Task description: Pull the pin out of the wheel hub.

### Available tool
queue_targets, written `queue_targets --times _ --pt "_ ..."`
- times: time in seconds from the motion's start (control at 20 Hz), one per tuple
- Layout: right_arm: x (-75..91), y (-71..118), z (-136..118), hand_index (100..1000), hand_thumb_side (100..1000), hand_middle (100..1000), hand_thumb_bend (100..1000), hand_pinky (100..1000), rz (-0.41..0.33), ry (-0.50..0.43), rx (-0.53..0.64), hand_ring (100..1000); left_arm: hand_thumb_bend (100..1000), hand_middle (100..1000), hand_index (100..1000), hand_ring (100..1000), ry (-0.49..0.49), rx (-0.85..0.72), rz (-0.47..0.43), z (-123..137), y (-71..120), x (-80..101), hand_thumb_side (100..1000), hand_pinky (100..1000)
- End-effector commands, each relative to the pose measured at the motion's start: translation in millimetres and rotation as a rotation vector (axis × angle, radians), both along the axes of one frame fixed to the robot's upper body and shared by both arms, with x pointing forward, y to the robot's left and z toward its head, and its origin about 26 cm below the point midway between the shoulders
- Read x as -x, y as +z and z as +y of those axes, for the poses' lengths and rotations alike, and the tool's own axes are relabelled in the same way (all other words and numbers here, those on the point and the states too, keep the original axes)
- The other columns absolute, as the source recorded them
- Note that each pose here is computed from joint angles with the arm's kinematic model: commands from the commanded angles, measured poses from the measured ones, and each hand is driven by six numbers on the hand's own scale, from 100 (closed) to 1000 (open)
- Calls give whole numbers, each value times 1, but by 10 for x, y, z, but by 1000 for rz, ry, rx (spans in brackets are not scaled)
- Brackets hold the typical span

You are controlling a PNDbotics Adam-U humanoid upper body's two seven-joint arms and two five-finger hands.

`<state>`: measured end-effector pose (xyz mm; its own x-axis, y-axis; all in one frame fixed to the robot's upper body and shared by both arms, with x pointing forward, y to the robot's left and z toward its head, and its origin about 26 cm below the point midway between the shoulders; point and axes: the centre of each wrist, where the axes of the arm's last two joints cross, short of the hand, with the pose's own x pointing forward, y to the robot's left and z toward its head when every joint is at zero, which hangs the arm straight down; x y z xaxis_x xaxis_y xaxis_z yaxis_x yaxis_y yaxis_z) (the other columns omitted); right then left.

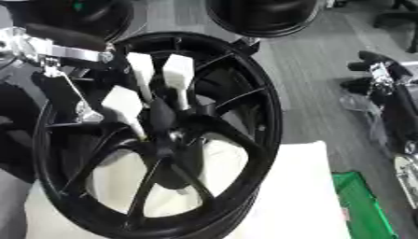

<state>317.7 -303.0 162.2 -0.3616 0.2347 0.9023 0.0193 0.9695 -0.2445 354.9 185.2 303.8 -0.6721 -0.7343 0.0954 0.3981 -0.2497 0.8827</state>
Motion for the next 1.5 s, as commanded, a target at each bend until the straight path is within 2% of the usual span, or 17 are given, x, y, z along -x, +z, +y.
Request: queue_targets --times 0.05,0.45,1.05,1.1,1.2,1.25,1.3,1.5 --pt "1 102 -23 855 778 738 100 764 -29 1 15 655 215 509 552 506 -3 14 -57 29 117 41 100 478" --pt "1 99 -26 855 777 738 100 764 -28 0 15 655 216 473 511 472 -34 40 -130 28 213 152 100 435" --pt "6 100 -51 855 775 738 100 764 -31 -11 14 655 184 452 488 447 -50 201 -260 312 658 673 100 411" --pt "6 101 -55 855 774 738 100 764 -32 -13 14 655 138 445 480 438 -48 236 -279 372 696 691 100 407" --pt "6 106 -61 855 774 738 100 764 -35 -16 12 655 133 443 478 435 -37 309 -320 537 746 714 100 404" --pt "6 110 -63 855 788 738 100 764 -37 -18 11 655 100 444 478 435 -23 337 -342 624 759 724 100 402" --pt "5 114 -67 855 773 738 100 764 -39 -20 10 655 135 444 478 434 4 358 -369 721 767 736 100 401" --pt "8 121 -78 854 775 738 100 764 -42 -25 10 655 141 439 475 426 98 441 -476 1088 744 783 100 399"
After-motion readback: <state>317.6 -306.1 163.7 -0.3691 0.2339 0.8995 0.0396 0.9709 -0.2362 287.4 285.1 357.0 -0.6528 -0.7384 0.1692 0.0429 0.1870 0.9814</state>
